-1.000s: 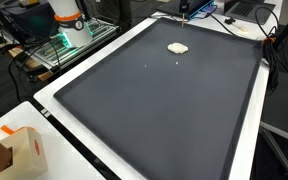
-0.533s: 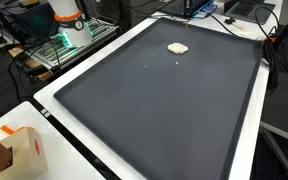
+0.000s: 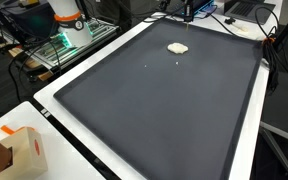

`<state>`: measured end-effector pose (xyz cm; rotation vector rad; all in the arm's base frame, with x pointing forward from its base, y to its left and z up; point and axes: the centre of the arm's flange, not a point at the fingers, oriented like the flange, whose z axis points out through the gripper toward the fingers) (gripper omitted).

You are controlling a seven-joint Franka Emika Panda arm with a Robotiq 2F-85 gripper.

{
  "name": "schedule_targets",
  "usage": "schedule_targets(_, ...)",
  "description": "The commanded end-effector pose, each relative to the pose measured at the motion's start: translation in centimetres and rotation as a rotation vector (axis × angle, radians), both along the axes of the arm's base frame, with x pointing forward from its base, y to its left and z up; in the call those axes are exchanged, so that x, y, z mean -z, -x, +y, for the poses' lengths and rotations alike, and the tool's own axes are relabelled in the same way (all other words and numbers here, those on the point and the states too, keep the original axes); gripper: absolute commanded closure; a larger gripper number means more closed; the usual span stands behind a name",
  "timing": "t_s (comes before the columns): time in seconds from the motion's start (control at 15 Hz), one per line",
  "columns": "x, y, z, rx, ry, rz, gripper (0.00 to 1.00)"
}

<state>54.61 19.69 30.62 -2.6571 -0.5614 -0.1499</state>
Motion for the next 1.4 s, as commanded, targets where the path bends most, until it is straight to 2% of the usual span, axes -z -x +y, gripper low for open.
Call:
schedule_targets(0.0,1.0,-0.6,-1.0,0.008,-0.053,0.066,0.97)
schedule_targets(0.27,2.0,-0.9,-1.8,0.031,-0.087,0.116,0.97)
schedule_targets(0.87,4.2,-1.4,-3.3,0.067,-0.225,0.191,0.97)
schedule_targets(1.33,6.2,-1.6,-4.2,0.126,-0.230,0.251,0.97)
